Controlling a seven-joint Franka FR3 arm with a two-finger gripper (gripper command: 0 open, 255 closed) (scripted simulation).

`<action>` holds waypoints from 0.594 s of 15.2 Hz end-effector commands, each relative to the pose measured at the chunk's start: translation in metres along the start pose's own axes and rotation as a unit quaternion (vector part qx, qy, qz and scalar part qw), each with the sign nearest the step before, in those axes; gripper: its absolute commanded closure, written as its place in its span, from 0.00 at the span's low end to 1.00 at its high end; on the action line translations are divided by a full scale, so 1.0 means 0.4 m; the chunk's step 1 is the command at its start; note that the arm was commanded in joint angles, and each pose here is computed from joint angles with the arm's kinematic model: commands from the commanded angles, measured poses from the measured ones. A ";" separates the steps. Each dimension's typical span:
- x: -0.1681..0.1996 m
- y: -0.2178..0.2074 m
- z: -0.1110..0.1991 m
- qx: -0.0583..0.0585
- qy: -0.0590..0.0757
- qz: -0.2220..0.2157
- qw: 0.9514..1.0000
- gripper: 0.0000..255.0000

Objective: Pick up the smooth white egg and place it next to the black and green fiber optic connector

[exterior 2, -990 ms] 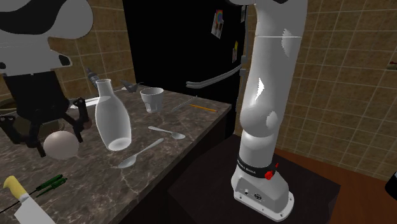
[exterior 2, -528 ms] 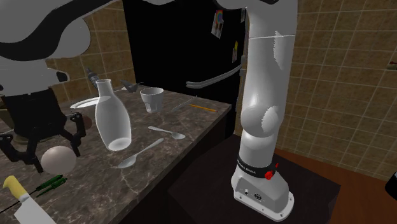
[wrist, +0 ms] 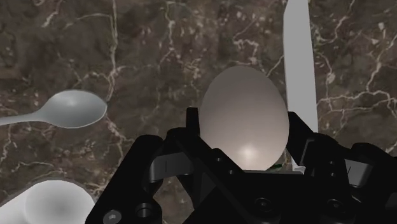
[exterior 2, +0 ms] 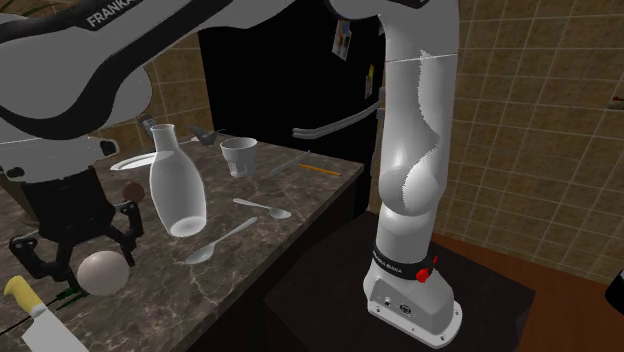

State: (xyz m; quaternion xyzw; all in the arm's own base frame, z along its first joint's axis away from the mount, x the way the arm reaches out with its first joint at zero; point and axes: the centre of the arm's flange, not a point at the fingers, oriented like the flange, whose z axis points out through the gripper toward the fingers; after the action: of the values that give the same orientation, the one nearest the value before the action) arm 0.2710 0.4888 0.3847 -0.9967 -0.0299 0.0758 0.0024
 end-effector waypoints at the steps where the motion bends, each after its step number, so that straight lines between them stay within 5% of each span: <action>1: 0.007 0.000 0.026 0.000 0.000 0.000 1.000 1.00; 9: 0.021 0.001 0.116 0.000 0.000 0.000 1.000 1.00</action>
State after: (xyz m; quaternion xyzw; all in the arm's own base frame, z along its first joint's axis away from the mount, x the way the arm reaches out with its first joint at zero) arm 0.2727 0.4891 0.3397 -0.9967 -0.0299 0.0759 0.0024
